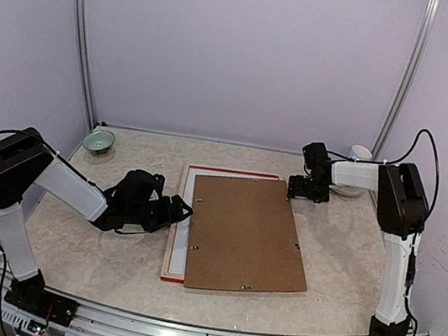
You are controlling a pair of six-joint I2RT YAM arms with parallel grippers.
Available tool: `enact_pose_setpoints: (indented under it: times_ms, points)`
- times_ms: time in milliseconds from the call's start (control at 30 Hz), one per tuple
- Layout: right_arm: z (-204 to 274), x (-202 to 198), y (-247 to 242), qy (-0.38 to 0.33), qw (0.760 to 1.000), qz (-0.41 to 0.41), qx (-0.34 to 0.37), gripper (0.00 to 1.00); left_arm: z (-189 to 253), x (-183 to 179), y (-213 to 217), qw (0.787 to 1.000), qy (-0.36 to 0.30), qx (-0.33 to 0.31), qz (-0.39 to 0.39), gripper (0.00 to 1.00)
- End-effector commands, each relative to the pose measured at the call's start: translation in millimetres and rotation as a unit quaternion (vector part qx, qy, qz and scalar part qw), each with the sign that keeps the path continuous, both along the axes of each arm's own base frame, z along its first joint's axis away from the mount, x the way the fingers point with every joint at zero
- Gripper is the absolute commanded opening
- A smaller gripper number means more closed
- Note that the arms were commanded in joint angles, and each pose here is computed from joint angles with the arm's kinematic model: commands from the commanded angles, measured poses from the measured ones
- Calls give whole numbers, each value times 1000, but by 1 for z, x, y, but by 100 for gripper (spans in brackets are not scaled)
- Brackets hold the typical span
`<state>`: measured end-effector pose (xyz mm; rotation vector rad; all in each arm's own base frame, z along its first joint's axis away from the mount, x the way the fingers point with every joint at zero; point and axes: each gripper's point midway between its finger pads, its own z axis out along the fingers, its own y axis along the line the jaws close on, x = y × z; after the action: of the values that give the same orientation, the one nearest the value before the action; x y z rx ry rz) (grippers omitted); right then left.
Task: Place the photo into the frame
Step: Adjust the fastener on the backboard, then pick up the backboard from the frame body.
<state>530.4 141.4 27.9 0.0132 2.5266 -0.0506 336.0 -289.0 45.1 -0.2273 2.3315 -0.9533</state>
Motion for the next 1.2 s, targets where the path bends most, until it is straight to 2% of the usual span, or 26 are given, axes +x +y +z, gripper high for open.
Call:
enact_pose_setpoints:
  times_ms: [0,300,433,600,900,1167]
  points:
    - [-28,-23,-16,60,998,-11,-24,91,3,-4,2,1000,4,0,-1,83]
    - [-15,-72,-28,76,987,-20,138,91,0,-5,0,1000,5,-5,-5,84]
    - [-13,-99,-23,81,971,-12,224,91,-1,-5,-1,1000,6,-8,-7,84]
    - [6,-120,-1,70,939,38,335,89,-3,-6,1,1000,6,-5,-7,84]
    - [25,-146,20,68,910,94,398,85,-4,-7,2,1000,7,-7,-4,84]
    - [13,-161,31,90,887,109,439,82,-5,-5,-3,1000,9,-10,-9,84]
